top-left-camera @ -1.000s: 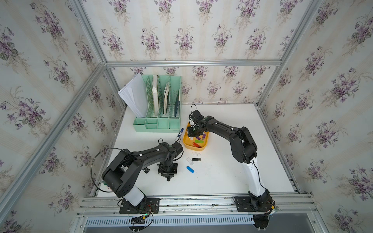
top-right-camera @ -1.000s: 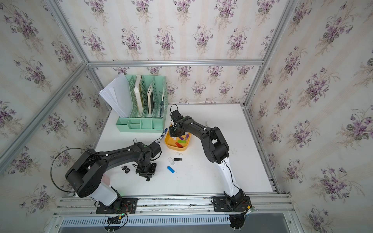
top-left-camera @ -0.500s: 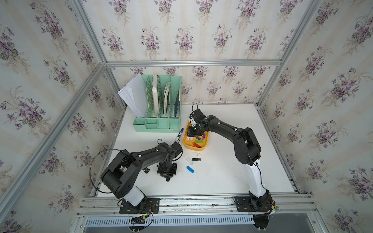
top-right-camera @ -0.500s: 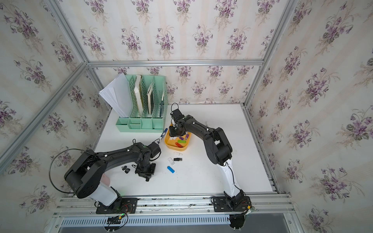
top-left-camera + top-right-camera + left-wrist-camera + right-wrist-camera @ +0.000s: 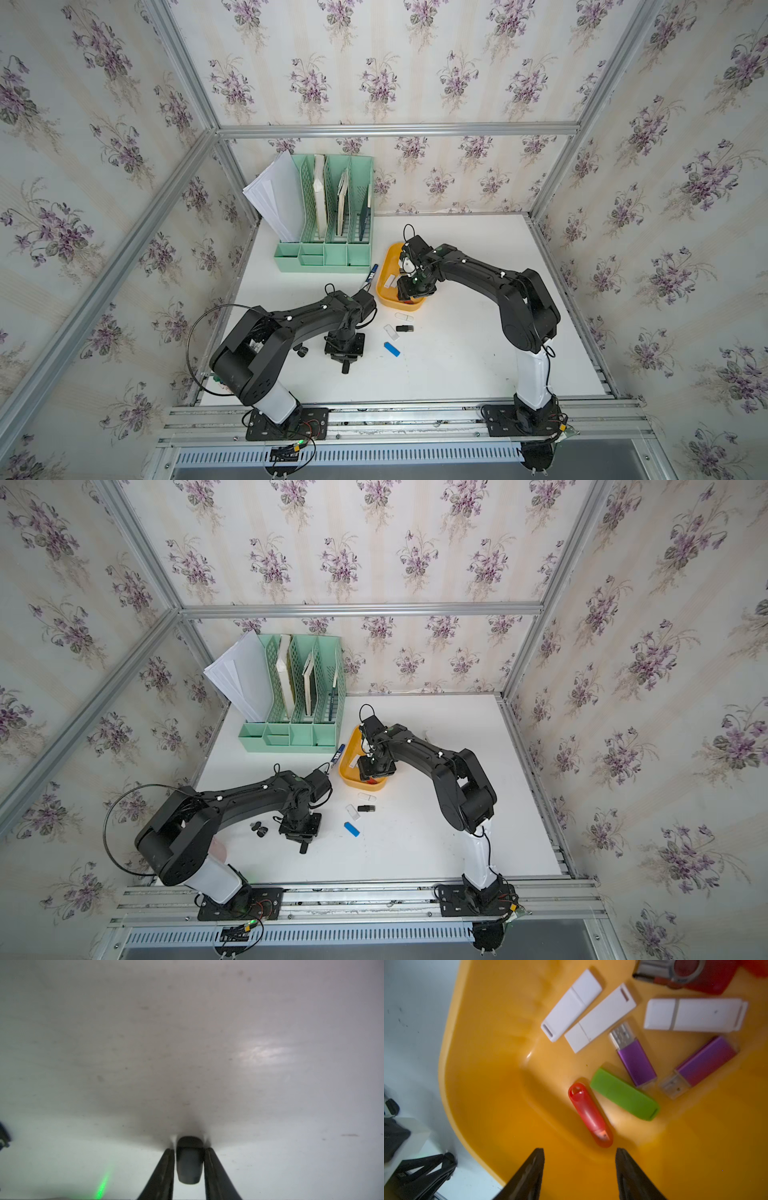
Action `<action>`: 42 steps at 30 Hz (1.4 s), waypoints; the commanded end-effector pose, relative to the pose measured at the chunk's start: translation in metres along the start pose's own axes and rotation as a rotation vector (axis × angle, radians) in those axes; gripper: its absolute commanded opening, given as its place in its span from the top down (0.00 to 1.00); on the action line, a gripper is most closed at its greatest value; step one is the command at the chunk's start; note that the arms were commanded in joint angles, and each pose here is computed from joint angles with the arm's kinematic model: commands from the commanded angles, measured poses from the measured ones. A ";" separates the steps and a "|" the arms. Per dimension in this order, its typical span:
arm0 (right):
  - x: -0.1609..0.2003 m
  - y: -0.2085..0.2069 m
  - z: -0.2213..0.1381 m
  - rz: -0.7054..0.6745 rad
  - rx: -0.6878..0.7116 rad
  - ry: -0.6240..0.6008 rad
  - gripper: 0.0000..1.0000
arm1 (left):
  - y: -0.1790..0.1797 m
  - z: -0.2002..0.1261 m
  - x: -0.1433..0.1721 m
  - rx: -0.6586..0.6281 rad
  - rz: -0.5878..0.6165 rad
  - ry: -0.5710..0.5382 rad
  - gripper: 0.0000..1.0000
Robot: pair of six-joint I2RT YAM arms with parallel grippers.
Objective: Put the usb flash drive into the storage box
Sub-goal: Move the storage box to the center of the board, then pick up the USB flash from the center of the board.
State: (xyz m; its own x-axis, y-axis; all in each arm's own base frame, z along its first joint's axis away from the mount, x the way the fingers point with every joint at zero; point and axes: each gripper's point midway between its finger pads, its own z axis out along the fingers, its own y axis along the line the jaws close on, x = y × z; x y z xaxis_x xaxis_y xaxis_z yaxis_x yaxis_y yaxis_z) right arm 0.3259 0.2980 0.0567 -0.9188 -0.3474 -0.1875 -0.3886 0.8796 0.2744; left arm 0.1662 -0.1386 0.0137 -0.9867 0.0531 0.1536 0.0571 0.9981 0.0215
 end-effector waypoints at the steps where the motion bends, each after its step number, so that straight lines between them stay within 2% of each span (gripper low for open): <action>1: 0.017 0.005 0.000 -0.032 -0.007 0.047 0.40 | 0.002 -0.001 -0.002 -0.011 0.007 -0.002 0.70; 9: 0.052 0.019 0.008 -0.066 -0.014 0.131 0.40 | 0.002 -0.002 -0.002 -0.010 0.008 -0.003 0.70; 13: 0.045 0.023 -0.010 -0.047 0.004 0.068 0.40 | 0.002 -0.001 -0.001 -0.008 0.005 0.004 0.70; 17: 0.027 0.027 -0.045 -0.018 0.016 -0.051 0.39 | 0.004 -0.002 0.004 -0.002 -0.004 0.008 0.70; 22: 0.021 0.014 -0.069 0.008 0.054 -0.108 0.38 | 0.007 0.000 0.011 -0.004 -0.018 0.017 0.69; 33: 0.043 -0.031 -0.068 0.071 0.082 -0.063 0.38 | -0.001 0.006 0.014 0.016 -0.036 0.030 0.67; 42: 0.044 -0.037 -0.073 0.080 0.090 -0.065 0.38 | 0.000 0.009 0.017 0.016 -0.047 0.027 0.71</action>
State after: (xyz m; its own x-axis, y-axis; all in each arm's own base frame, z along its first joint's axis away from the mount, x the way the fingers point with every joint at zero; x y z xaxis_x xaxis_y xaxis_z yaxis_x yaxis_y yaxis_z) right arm 0.2959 0.2272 0.1031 -0.9427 -0.2475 -0.2237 -0.2942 0.9330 0.2074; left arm 0.1473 -0.1376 0.0104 -0.9820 0.0143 0.1884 0.0167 0.9998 0.0110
